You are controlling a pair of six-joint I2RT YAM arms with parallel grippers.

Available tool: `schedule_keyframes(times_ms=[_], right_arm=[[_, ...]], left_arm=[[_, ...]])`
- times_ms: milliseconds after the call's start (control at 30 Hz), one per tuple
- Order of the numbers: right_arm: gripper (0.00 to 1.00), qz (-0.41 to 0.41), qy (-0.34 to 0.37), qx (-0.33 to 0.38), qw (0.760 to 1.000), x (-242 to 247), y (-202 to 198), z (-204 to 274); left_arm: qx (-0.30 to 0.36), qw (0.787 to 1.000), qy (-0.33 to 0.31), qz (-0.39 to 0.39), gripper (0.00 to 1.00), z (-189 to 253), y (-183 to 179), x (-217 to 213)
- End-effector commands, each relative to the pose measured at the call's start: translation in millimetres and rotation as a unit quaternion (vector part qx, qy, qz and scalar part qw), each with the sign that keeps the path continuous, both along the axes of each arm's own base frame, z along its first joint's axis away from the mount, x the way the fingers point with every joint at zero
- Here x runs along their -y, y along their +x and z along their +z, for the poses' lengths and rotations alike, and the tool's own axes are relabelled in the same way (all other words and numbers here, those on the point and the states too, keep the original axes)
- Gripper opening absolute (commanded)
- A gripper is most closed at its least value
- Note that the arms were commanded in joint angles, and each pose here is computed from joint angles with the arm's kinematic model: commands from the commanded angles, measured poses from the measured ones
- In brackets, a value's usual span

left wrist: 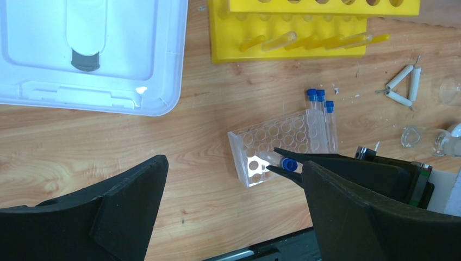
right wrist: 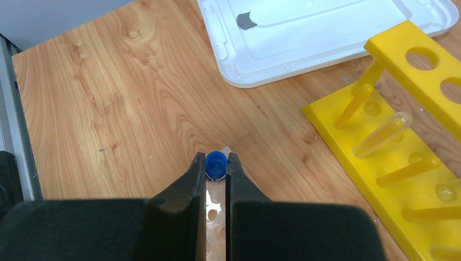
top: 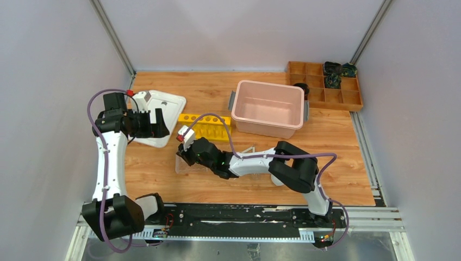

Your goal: Organize the chemistry lab equipment

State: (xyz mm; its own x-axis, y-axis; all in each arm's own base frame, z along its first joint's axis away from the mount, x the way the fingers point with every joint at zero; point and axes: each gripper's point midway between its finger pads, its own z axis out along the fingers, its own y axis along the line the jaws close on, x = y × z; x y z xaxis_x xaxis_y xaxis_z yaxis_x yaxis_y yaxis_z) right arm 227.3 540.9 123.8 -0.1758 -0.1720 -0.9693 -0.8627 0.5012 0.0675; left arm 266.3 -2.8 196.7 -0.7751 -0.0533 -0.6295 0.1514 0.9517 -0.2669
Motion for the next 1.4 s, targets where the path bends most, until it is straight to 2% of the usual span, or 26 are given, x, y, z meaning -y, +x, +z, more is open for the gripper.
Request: schedule_keyframes(times_ms=[0,700,1367], right_arm=[[0.0,0.01,0.04,0.031,0.999,-16,-2,20],[0.0,0.038,0.025,0.032,0.998,-29,-6,6],[0.0,0.018,-0.016,0.048,0.999,-22,4,-24]], left_arm=[[0.024,1.0,0.001,-0.005,1.0,13,7,-2],[0.022,1.0,-0.005,-0.007,1.0,11,7,-3],[0.032,0.999,-0.006,-0.005,1.0,16,7,-6]])
